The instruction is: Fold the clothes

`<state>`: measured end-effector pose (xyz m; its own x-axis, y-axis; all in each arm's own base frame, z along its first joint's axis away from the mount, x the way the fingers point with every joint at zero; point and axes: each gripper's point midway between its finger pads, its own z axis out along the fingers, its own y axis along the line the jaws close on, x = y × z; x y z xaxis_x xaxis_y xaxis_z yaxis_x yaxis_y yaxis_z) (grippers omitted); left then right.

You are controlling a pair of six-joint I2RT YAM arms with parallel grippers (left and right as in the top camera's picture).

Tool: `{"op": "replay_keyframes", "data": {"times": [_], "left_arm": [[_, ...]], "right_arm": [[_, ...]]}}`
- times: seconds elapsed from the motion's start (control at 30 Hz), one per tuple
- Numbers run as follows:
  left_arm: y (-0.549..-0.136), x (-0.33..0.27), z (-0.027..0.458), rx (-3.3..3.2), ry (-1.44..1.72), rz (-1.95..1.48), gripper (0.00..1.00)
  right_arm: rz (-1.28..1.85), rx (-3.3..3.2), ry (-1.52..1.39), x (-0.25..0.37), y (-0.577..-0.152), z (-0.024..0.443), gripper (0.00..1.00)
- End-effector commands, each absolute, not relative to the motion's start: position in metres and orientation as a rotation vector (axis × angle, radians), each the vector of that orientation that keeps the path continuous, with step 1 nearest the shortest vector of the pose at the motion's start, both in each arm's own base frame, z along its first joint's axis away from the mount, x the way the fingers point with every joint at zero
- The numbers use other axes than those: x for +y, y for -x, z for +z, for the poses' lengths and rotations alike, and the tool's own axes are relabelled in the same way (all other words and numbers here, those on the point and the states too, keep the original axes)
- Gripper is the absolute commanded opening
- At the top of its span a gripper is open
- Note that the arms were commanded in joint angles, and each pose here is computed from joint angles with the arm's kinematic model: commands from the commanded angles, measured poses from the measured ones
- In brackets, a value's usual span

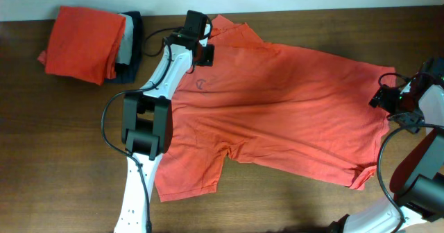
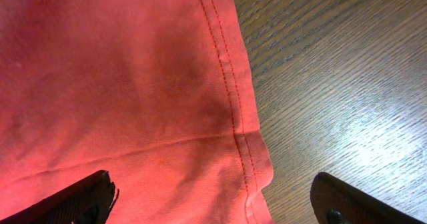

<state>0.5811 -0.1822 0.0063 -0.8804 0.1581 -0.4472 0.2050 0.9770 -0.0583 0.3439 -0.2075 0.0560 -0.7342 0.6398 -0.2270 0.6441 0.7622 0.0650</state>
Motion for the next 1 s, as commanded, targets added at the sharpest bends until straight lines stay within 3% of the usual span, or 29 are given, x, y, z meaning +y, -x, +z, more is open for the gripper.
{"op": "replay_keyframes", "data": {"times": [0.0, 0.2, 0.5, 0.63, 0.8, 0.97], "left_arm": [[-0.539, -0.170, -0.028, 2.869, -0.259, -0.082, 0.01], [-0.469, -0.148, -0.036, 3.169, -0.192, 0.013, 0.00], [-0.412, -0.134, -0.020, 3.408, -0.170, 0.119, 0.00], [-0.424, -0.138, 0.016, 3.353, -0.170, 0.093, 0.00], [-0.464, -0.153, 0.099, 3.100, -0.165, -0.020, 0.01], [-0.500, -0.164, 0.166, 2.816, -0.271, -0.099, 0.12]], "right_arm": [[-0.047, 2.708, -1.013, -0.212, -0.347, 0.060, 0.99], [-0.047, 2.708, -1.013, -0.212, -0.347, 0.060, 0.99], [-0.047, 2.707, -1.012, -0.212, -0.347, 0.060, 0.99], [-0.047, 2.708, -1.013, -0.212, -0.347, 0.060, 0.99], [-0.047, 2.708, -1.013, -0.212, -0.347, 0.060, 0.99], [-0.047, 2.708, -1.013, -0.212, -0.347, 0.060, 0.99]]}}
